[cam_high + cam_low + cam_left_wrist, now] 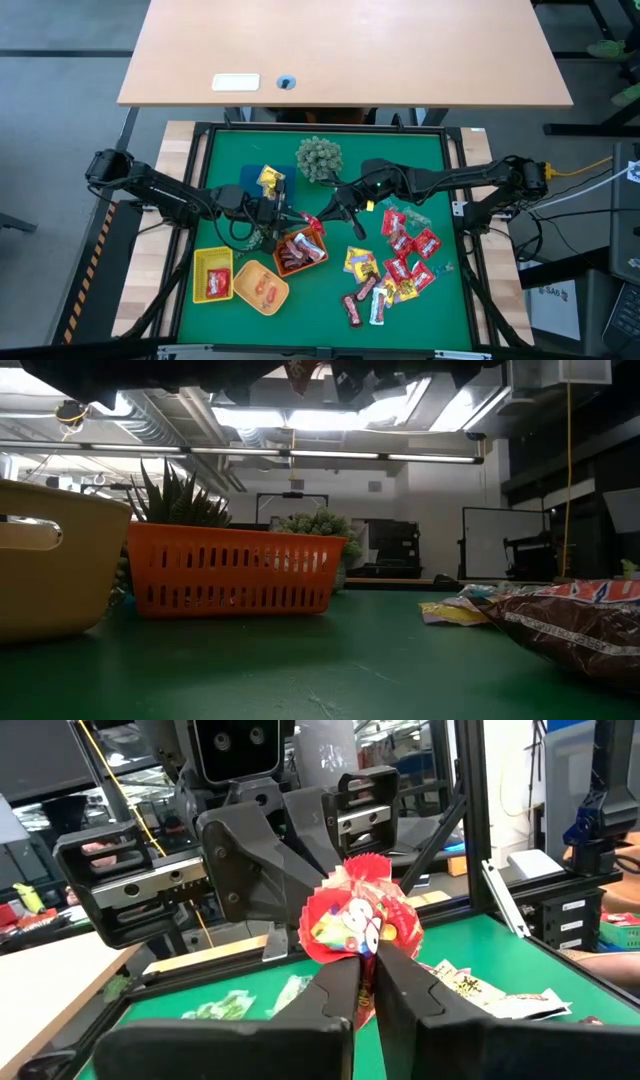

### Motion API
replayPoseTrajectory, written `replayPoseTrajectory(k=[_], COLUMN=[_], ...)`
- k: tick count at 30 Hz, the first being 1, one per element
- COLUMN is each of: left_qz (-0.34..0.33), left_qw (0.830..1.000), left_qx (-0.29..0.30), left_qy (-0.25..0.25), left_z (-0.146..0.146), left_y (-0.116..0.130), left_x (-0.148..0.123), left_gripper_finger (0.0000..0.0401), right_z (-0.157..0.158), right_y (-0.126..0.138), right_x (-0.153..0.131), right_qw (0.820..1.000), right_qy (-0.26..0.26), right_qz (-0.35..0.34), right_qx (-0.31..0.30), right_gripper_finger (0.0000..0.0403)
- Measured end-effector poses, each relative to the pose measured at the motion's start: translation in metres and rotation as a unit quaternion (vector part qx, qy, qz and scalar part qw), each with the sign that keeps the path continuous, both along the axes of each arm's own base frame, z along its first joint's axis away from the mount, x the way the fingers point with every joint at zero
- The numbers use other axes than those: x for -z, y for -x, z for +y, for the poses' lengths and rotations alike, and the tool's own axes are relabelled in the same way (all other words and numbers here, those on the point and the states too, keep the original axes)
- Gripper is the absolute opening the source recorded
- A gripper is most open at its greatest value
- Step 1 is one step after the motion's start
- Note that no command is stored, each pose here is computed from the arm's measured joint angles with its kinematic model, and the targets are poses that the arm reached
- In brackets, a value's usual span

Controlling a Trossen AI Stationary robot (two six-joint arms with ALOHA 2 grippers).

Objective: Sort candy
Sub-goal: Put the red candy into the yellow bin

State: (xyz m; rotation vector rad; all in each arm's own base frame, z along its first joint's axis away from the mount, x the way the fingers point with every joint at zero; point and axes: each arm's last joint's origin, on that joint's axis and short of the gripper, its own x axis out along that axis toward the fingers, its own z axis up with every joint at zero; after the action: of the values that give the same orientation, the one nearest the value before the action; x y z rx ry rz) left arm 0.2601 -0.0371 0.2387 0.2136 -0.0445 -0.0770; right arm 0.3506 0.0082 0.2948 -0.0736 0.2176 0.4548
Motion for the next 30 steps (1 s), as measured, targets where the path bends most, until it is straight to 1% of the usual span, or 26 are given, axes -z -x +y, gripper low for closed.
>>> replayPoseTrajectory(k=[2, 4, 6, 10, 13, 17, 19, 21, 23, 25, 26, 28, 30], left_qz=[0.0, 0.0, 0.0, 0.004, 0.015, 0.06, 0.101, 0.138, 0.179, 0.236, 0.269, 0.332, 0.401], left_qw=[1.0, 1.0, 1.0, 1.0, 0.999, 0.993, 0.985, 0.973, 0.954, 0.924, 0.904, 0.854, 0.793], left_qx=[0.0, 0.0, 0.0, 0.002, 0.006, 0.035, 0.056, 0.083, 0.115, 0.144, 0.157, 0.175, 0.172], left_qy=[0.0, 0.0, 0.0, 0.01, 0.041, 0.094, 0.125, 0.165, 0.21, 0.264, 0.293, 0.359, 0.426], left_z=[0.0, 0.0, 0.0, 0.0, 0.0, -0.001, -0.002, -0.003, -0.004, -0.004, -0.005, -0.006, -0.006], left_y=[0.0, 0.0, 0.0, 0.0, 0.0, 0.006, 0.012, 0.021, 0.032, 0.045, 0.052, 0.065, 0.079], left_x=[0.0, 0.0, 0.0, 0.001, 0.002, 0.003, 0.005, 0.003, 0.0, -0.001, 0.0, 0.0, 0.002], left_gripper_finger=[0.0006, 0.0003, 0.0003, 0.0003, 0.0003, 0.0002, 0.0002, 0.0002, 0.0002, 0.0002, 0.0002, 0.0002, 0.0002], right_z=[0.0, 0.0, 0.0, 0.0, 0.0, 0.0, 0.0, 0.0, 0.0, 0.0, 0.0, 0.0, 0.0], right_y=[0.0, 0.0, 0.0, 0.001, 0.004, 0.013, 0.019, 0.023, 0.028, 0.032, 0.033, 0.038, 0.04], right_x=[0.0, 0.0, 0.001, 0.004, 0.005, 0.008, 0.01, 0.016, 0.022, 0.029, 0.032, 0.038, 0.041], right_qw=[1.0, 1.0, 1.0, 1.0, 0.999, 0.996, 0.992, 0.987, 0.979, 0.969, 0.965, 0.954, 0.947], right_qy=[0.0, 0.0, 0.0, 0.0, 0.001, 0.0, 0.0, -0.001, -0.004, -0.012, -0.013, -0.012, -0.011], right_qz=[0.0, 0.001, 0.005, 0.02, 0.041, 0.093, 0.122, 0.16, 0.203, 0.245, 0.263, 0.301, 0.32], right_qx=[0.0, 0.0, 0.0, 0.002, 0.005, 0.004, 0.004, 0.003, 0.004, 0.009, 0.012, 0.017, 0.02], right_gripper_finger=[0.0006, 0.0019, 0.0044, 0.0113, 0.0159, 0.0199, 0.021, 0.0218, 0.022, 0.022, 0.022, 0.0221, 0.0221])
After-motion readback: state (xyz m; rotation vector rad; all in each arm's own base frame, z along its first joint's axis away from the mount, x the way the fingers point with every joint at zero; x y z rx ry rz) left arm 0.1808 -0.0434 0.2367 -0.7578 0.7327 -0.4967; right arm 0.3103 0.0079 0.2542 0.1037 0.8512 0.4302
